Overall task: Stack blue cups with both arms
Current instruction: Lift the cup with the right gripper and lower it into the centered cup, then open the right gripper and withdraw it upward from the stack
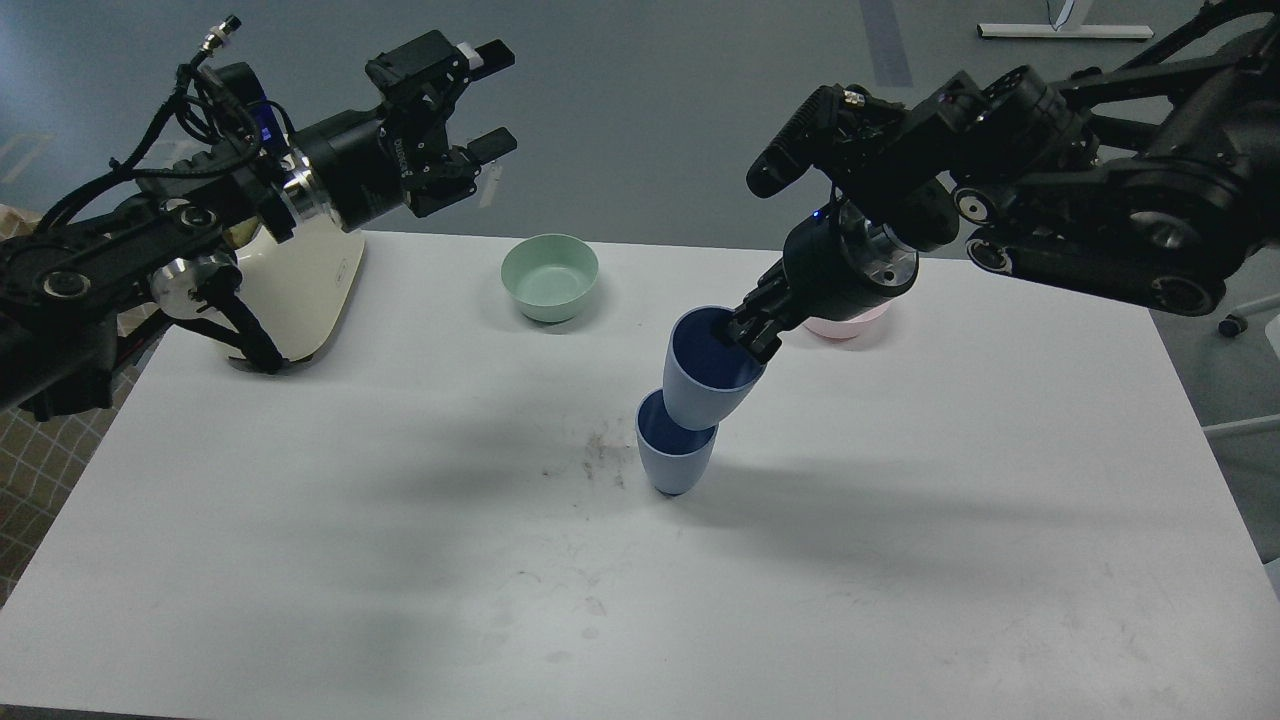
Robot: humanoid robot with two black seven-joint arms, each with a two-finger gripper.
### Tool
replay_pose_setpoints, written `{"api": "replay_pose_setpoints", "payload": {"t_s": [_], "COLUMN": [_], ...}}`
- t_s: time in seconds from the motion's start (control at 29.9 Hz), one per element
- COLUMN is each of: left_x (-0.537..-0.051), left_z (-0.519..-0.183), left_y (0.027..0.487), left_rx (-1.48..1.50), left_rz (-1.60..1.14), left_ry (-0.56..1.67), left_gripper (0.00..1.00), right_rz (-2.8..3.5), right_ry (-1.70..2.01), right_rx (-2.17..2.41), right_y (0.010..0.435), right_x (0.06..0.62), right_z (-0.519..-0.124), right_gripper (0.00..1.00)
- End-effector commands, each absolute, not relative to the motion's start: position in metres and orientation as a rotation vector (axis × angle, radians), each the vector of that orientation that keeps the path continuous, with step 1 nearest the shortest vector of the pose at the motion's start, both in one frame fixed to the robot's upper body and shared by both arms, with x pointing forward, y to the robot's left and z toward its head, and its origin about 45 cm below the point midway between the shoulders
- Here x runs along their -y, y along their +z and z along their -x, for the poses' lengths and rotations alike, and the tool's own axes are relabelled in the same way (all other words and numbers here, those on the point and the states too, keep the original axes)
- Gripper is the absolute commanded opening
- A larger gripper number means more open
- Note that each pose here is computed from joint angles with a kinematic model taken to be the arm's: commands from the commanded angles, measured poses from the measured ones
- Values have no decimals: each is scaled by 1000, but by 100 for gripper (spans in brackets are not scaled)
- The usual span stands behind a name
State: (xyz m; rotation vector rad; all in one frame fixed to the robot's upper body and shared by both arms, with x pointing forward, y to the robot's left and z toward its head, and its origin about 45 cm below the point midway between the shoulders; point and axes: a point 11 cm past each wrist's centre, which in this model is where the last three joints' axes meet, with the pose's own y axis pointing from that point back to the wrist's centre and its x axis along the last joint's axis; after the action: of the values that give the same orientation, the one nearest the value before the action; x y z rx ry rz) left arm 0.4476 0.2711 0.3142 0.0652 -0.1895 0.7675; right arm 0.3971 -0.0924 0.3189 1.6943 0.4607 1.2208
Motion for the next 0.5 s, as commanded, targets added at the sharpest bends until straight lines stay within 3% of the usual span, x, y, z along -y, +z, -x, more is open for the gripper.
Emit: {"api": "replay_pose_setpoints", "payload": {"t_s": [0.0,0.4,0.47], "left_x": [-272,-272,-272], "left_z": [-448,-448,-448], "left_y": [315,315,316], "left_rx": [191,191,192], "left_rz": [-66,-66,-64], "left_ry": [770,771,770], "left_gripper": [96,96,96], "right_rz": [-1694,-1697,-1698], "right_ry": [1225,1194,1194], "right_rx": [-477,-489,-493], "right_y": [315,304,303], "right_x": [84,83,82], "right_z": [-396,-395,-394], "right_gripper": [0,0,4]}}
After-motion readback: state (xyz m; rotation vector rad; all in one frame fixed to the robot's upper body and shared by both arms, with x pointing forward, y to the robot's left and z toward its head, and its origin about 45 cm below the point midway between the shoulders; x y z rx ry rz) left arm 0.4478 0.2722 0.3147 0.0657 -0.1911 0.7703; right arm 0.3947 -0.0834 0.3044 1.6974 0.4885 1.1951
